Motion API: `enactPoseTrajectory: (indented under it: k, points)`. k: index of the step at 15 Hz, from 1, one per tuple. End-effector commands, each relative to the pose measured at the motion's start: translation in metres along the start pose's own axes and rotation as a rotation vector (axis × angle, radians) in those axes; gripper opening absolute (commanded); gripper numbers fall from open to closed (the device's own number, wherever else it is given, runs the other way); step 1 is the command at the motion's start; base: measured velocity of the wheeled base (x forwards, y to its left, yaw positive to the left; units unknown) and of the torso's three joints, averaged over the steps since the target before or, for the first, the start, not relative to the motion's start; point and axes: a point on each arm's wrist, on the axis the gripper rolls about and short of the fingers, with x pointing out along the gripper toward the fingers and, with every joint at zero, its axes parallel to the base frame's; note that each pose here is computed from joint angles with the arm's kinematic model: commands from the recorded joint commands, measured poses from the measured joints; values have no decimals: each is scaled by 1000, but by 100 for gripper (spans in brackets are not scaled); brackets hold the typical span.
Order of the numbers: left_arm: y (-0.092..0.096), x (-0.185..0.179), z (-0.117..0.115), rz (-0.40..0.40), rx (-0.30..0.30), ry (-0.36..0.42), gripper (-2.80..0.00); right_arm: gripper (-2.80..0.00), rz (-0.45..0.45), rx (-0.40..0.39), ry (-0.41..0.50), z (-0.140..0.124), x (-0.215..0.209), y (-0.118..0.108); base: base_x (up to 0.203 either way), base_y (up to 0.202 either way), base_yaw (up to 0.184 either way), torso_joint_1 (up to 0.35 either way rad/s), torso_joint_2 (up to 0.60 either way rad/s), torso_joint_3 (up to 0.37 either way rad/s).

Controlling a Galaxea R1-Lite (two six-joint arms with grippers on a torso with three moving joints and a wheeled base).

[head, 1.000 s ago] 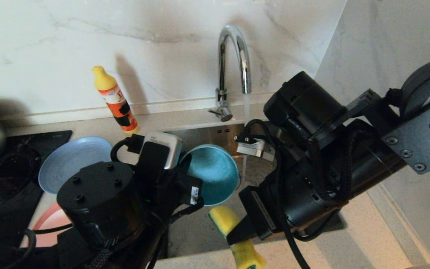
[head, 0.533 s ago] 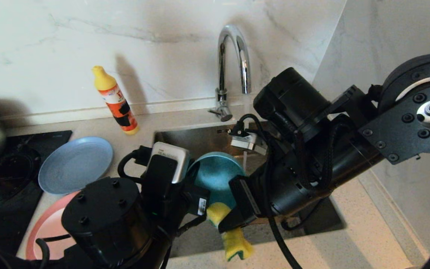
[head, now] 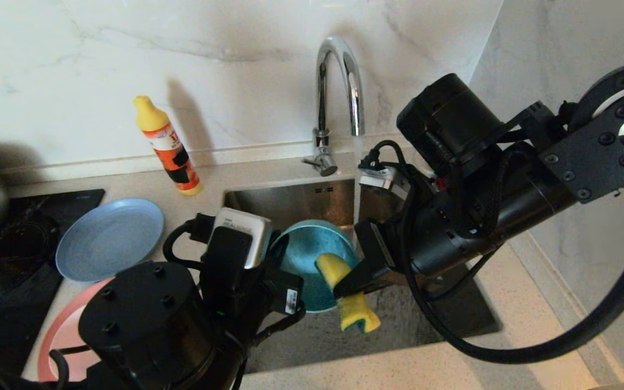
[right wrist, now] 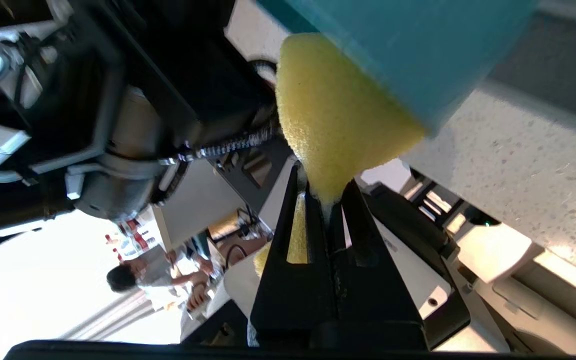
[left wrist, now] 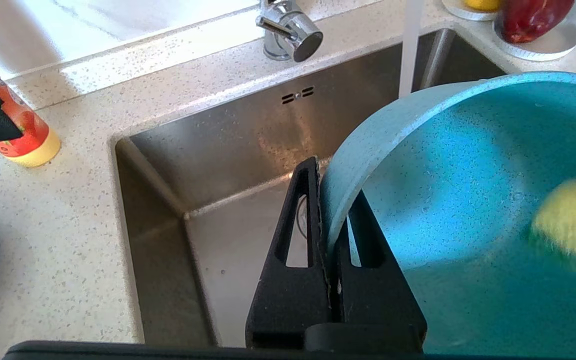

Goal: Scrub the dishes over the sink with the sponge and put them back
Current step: Wipe the bowl

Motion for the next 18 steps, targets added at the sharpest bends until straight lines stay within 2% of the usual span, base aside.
enactPoseTrajectory:
  k: [1, 5, 10, 18]
  points:
    - [1, -1, 3, 5, -7, -10, -280, -280, 6, 3, -11, 2, -2, 0, 0, 0, 0, 0, 0, 0]
    - [1, -4, 4, -2, -10, -14, -280, -280, 7, 30, -22, 15, 9, 0, 0, 0, 0, 0, 0, 0]
    - [3, -5, 7, 0, -18, -23, -280, -280, 6, 36, -28, 17, 9, -2, 0, 0, 0, 0, 0, 0]
    - [4, -5, 11, 3, -34, -38, -280, -280, -12, 35, 59, 11, 42, -1, 0, 0, 0, 0, 0, 0]
